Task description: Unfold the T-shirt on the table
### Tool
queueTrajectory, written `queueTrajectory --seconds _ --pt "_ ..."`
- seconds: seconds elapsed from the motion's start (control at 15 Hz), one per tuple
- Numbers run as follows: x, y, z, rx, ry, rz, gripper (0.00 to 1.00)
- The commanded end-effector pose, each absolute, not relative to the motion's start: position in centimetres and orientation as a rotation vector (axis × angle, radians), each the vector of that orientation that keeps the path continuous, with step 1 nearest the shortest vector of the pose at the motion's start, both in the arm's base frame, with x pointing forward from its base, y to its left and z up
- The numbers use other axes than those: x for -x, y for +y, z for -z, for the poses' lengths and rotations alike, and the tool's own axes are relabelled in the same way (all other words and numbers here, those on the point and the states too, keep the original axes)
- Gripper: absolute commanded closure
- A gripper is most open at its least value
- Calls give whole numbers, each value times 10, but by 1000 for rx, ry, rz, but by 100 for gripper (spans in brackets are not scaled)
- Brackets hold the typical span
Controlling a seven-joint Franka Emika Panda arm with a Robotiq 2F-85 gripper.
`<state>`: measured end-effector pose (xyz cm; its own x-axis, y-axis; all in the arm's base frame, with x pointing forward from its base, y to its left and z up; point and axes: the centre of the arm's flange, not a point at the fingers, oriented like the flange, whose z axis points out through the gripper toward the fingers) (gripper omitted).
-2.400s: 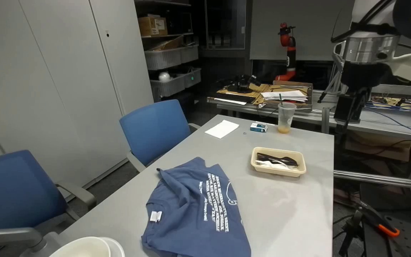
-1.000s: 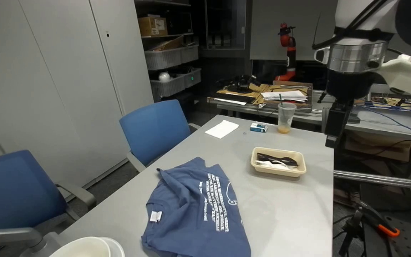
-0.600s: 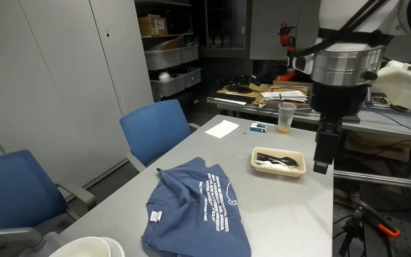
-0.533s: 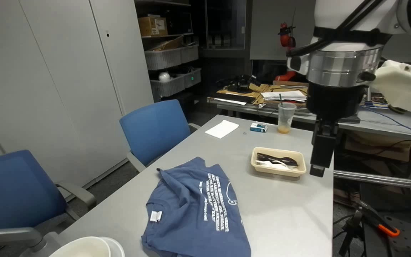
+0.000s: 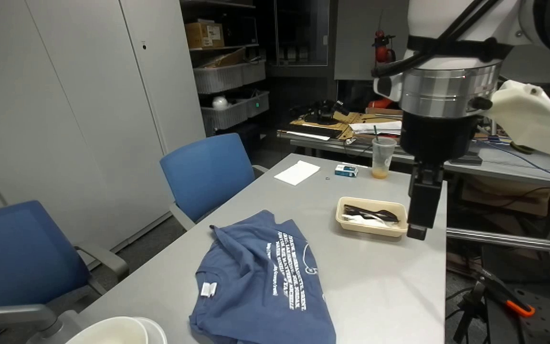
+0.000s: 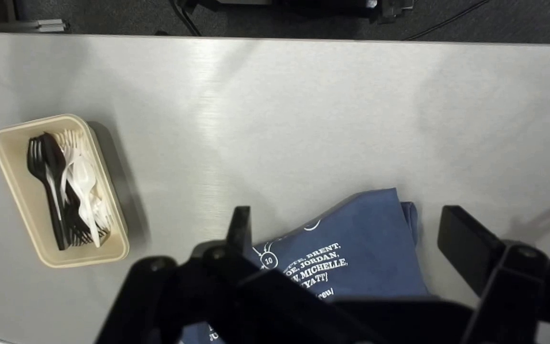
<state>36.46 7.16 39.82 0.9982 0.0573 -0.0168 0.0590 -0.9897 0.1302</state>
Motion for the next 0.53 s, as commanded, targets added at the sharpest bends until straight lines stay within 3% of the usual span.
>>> queueTrajectory --seconds 0.0,0.47 --pt "-387 80 -391 -3015 94 40 0" --pt "-481 121 -350 -3062 55 30 0"
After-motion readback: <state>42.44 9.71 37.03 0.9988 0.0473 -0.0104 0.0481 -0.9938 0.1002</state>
